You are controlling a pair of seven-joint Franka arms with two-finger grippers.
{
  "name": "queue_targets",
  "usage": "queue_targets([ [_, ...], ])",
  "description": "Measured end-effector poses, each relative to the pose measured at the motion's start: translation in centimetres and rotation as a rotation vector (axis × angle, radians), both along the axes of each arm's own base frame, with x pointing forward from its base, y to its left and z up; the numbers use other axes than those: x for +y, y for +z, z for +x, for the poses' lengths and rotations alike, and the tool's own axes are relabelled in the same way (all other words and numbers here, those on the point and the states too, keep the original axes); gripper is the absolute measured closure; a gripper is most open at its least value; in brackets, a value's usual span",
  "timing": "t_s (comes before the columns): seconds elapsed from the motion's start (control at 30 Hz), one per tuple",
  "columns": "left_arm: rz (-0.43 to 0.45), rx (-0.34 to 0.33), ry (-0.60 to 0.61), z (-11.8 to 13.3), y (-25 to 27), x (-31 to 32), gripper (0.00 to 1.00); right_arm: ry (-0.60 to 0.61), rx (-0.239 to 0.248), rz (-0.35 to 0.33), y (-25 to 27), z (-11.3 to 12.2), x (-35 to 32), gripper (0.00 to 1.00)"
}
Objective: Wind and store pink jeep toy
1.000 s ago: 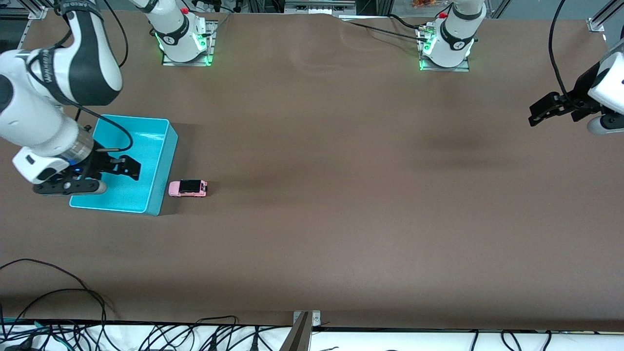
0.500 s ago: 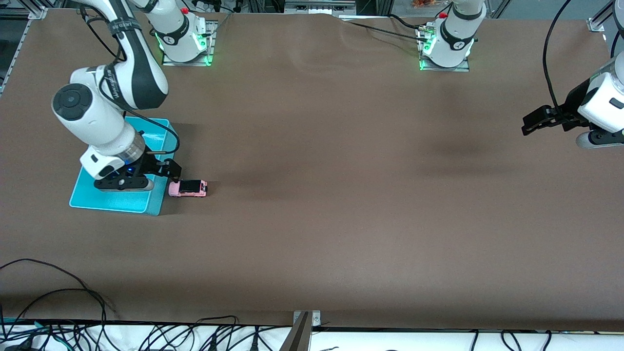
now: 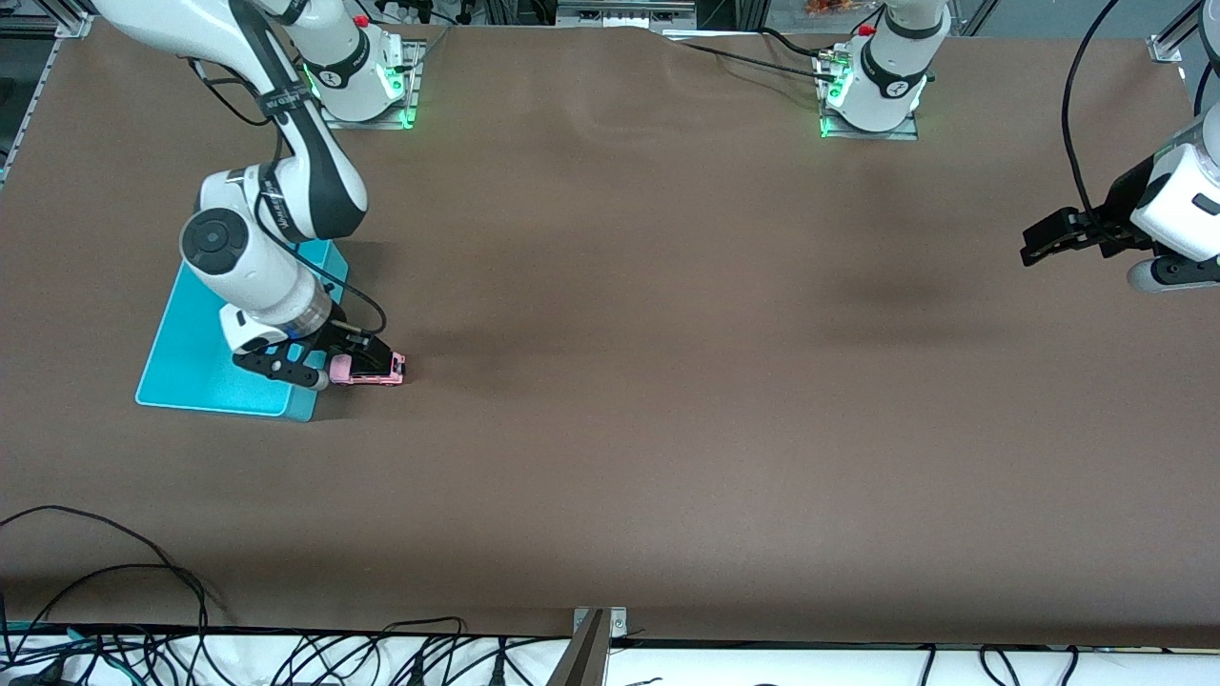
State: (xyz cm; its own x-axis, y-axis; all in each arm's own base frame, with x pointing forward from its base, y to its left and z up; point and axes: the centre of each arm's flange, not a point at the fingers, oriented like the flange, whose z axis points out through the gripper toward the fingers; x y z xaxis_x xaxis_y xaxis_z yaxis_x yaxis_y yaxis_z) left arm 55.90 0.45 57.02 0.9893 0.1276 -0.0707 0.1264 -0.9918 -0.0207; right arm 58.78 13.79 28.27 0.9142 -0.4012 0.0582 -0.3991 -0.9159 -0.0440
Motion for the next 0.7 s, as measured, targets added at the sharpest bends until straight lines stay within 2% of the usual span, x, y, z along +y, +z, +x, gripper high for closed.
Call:
queue_targets([
  [0.37,-0.002,-0.024,-0.005,0.4,0.0,-0.2,0.0,-0.42,-0.024,0.063,-2.9,0.4,1.0,0.0],
  [0.7,-0.002,-0.03,-0.006,0.5,0.2,-0.3,0.0,-0.67,-0.038,0.104,-3.8,0.7,1.0,0.0],
])
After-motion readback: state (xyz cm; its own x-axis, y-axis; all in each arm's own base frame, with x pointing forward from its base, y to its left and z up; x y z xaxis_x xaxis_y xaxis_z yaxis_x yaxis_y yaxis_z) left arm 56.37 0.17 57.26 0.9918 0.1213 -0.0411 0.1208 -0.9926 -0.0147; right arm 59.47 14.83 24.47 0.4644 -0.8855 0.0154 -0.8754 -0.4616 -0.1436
